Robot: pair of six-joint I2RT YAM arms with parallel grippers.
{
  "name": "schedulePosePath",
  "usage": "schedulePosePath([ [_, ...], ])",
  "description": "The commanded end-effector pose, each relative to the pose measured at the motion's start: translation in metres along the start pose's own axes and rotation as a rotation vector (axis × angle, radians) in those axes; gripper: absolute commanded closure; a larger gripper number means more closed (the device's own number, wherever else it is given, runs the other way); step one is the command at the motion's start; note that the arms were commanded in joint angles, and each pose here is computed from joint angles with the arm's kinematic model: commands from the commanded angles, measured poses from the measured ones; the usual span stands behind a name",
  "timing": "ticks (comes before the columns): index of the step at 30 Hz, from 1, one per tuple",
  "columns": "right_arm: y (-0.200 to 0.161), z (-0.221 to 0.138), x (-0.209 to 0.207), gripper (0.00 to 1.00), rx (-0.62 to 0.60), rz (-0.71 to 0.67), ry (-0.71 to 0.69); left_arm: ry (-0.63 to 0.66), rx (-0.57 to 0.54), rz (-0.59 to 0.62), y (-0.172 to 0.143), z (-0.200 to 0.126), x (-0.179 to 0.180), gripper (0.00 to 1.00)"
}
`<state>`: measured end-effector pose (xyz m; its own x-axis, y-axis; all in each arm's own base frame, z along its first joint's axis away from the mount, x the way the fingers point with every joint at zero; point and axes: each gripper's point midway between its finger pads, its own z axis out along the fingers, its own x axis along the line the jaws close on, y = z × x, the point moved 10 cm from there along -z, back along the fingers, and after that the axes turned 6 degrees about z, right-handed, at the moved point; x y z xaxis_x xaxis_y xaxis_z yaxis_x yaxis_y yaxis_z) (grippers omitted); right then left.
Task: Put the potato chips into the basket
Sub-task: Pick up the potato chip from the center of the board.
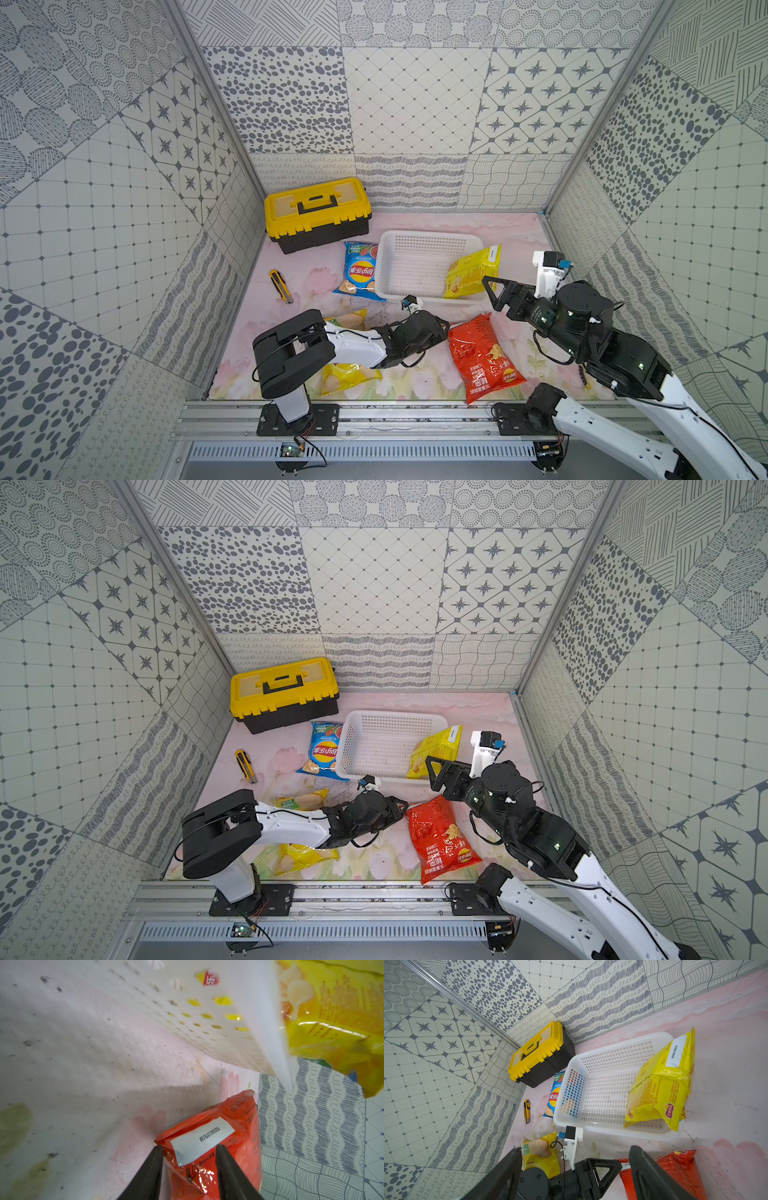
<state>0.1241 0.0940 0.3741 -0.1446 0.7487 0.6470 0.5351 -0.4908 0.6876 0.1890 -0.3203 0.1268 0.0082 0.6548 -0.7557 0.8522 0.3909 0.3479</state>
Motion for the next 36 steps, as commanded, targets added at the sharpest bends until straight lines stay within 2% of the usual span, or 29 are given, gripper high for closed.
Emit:
schedulePosePath([
  [1, 0.004, -0.002, 0.002, 0.15, -0.035, -0.006, 0.016, -0.044, -0.008, -0.026, 0.002, 0.004, -0.007, 0.57],
  [5, 0.004, -0.002, 0.002, 0.15, -0.035, -0.005, 0.018, -0.034, 0.009, -0.039, -0.004, 0.006, -0.004, 0.58],
  [11, 0.004, -0.003, 0.001, 0.15, -0.038, -0.004, 0.016, -0.009, 0.023, -0.049, -0.013, 0.007, 0.003, 0.49],
  [14, 0.003, -0.002, 0.001, 0.15, -0.032, -0.002, 0.018, -0.012, 0.006, -0.054, -0.012, 0.009, 0.003, 0.48],
  [25, -0.001, -0.002, -0.001, 0.15, -0.011, -0.003, 0.031, -0.026, -0.050, -0.119, -0.014, 0.023, 0.005, 0.56],
  [31, -0.004, -0.004, -0.003, 0.15, 0.003, -0.003, 0.044, -0.048, -0.073, -0.128, -0.013, 0.027, -0.002, 0.72],
  [35, -0.004, -0.005, -0.003, 0.15, 0.004, -0.007, 0.046, -0.050, -0.077, -0.152, -0.015, 0.025, 0.002, 0.98],
  [36, -0.004, -0.006, -0.003, 0.15, 0.001, -0.005, 0.047, -0.050, -0.077, -0.160, -0.015, 0.023, 0.002, 1.00],
])
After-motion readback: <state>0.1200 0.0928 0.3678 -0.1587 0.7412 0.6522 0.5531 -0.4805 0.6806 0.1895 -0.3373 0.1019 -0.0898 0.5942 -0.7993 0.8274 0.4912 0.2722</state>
